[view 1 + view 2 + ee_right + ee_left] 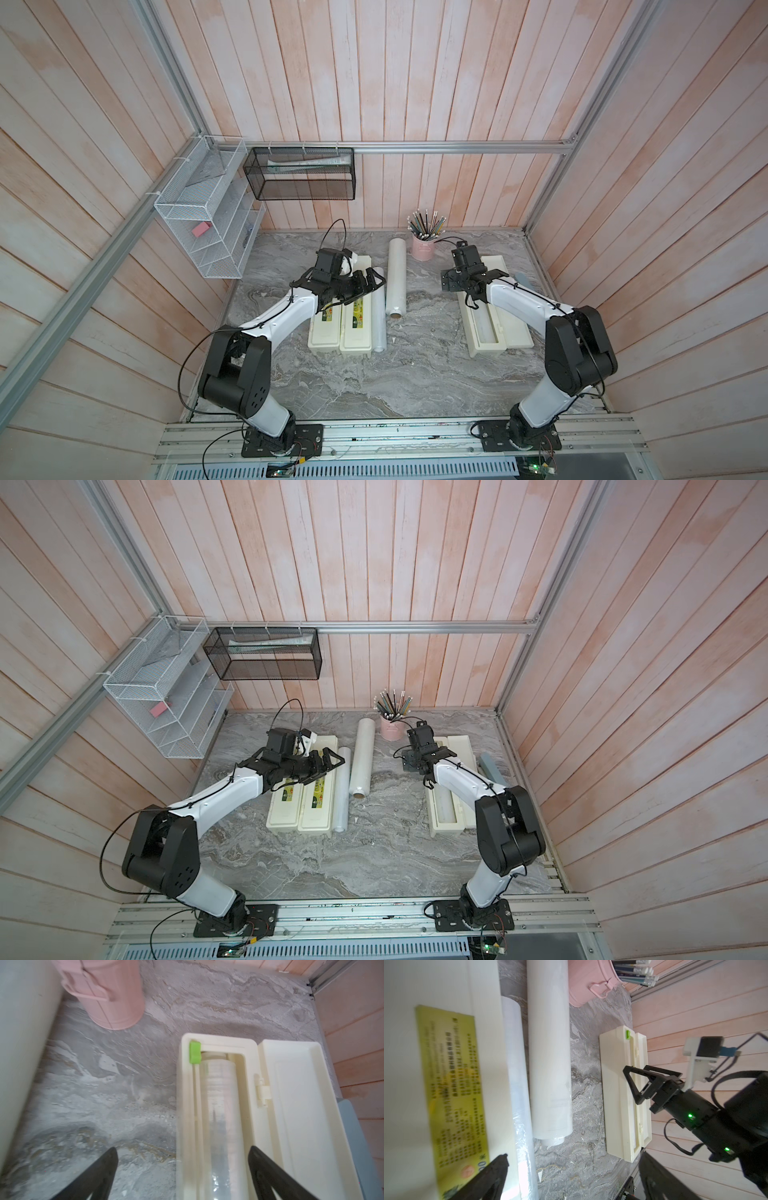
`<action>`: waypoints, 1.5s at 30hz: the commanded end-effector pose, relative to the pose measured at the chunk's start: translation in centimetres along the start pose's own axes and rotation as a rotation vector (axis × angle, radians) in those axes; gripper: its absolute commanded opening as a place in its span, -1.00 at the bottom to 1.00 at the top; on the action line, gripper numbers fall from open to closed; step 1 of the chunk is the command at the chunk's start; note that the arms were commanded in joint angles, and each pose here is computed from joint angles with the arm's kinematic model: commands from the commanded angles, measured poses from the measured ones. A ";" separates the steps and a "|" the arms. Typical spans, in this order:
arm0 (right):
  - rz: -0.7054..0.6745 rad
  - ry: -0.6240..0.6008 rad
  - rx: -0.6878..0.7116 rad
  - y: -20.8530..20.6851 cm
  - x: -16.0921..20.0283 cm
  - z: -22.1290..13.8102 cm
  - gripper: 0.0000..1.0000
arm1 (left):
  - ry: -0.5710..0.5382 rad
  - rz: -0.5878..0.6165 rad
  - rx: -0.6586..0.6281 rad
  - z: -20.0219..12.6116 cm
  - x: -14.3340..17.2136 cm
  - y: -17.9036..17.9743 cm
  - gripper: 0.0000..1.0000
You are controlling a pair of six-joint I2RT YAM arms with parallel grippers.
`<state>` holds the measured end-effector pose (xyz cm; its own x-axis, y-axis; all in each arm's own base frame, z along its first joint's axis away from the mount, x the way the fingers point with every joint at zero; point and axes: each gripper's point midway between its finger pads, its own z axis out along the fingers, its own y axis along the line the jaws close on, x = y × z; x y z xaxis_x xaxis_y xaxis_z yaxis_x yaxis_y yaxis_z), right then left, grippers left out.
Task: Put plastic wrap rolls into dispensers
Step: Move the plastic wrap cutting box to the center of the board.
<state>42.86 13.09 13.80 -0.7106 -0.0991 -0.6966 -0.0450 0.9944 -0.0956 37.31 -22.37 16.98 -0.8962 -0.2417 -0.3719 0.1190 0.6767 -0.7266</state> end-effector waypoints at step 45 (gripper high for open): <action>0.032 0.207 -0.213 31.4 7.4 -1.5 0.84 | -0.102 -0.195 -0.295 -11.1 0.9 12.4 1.00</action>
<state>35.93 44.63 9.56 -0.8178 -0.0400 -0.5742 -0.1595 0.9743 0.1593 33.62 -6.37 14.26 -0.8363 -0.4555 -0.3050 -0.2065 0.7772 -0.5944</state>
